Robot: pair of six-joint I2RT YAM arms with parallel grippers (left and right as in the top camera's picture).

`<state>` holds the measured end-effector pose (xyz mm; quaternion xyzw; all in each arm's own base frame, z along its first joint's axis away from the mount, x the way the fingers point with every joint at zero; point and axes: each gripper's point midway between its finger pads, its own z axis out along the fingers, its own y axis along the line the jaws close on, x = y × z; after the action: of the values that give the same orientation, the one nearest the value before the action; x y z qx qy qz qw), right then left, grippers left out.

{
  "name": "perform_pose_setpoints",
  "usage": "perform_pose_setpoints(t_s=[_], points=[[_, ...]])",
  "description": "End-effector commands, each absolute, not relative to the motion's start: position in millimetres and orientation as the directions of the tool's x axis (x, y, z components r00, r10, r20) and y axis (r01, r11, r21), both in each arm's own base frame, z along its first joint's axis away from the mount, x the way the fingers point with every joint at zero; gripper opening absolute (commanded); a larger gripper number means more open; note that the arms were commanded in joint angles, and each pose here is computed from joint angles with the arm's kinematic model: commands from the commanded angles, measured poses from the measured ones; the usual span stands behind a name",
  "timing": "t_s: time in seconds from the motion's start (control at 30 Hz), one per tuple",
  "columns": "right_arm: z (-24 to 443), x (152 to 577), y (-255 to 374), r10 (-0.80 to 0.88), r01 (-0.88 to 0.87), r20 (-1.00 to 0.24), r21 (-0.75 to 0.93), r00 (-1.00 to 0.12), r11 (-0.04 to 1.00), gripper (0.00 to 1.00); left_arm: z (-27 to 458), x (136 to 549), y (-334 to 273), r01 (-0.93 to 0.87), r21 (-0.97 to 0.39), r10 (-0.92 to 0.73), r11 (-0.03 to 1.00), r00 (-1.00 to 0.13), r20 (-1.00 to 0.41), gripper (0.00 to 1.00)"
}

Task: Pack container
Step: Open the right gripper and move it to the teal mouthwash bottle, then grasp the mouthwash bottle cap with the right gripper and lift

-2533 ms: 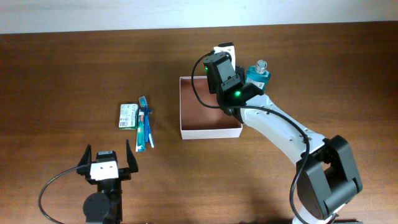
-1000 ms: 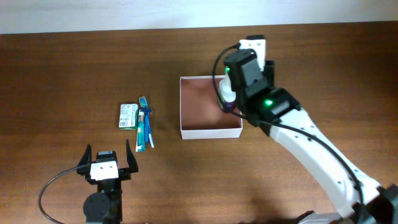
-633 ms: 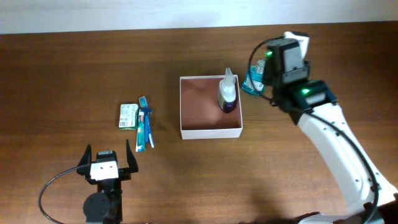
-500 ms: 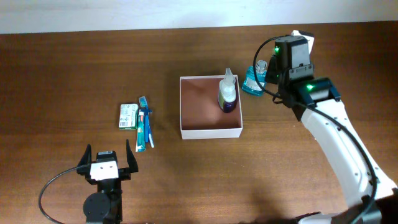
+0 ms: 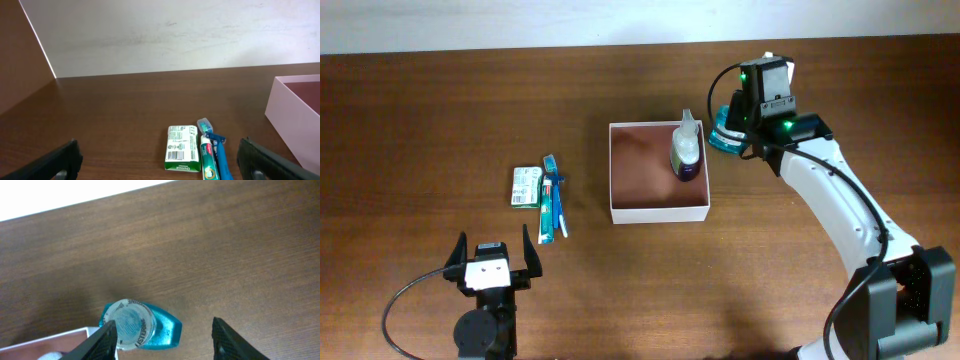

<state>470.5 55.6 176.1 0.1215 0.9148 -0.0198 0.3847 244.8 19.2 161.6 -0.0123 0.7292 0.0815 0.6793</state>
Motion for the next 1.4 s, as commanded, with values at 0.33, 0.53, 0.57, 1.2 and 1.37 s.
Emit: perform_pose_setpoints(t_s=[0.33, 0.53, 0.57, 1.2, 1.37], points=[[156, 478, 68, 0.19, 0.215, -0.686, 0.05, -0.702, 0.975, 0.54, 160, 245, 18, -0.118, 0.118, 0.109, 0.986, -0.08, -0.991, 1.0], [156, 479, 68, 0.188, 0.213, -0.688, 0.05, -0.701, 0.976, 0.54, 160, 245, 18, -0.118, 0.118, 0.109, 0.986, -0.08, -0.991, 0.99], [156, 479, 68, 0.18, 0.207, -0.689, 0.045, -0.702, 0.977, 0.54, 160, 245, 18, -0.118, 0.118, 0.109, 0.986, -0.08, -0.991, 0.99], [154, 479, 82, -0.049, -0.017, -0.676, -0.054, -0.736, 0.998, 0.59, 160, 245, 18, -0.118, 0.118, 0.109, 0.986, -0.08, -0.991, 0.99], [154, 479, 81, -0.048, -0.015, -0.676, -0.054, -0.735, 0.998, 0.47, 160, 245, 18, -0.118, 0.118, 0.109, 0.986, -0.08, -0.991, 0.99]])
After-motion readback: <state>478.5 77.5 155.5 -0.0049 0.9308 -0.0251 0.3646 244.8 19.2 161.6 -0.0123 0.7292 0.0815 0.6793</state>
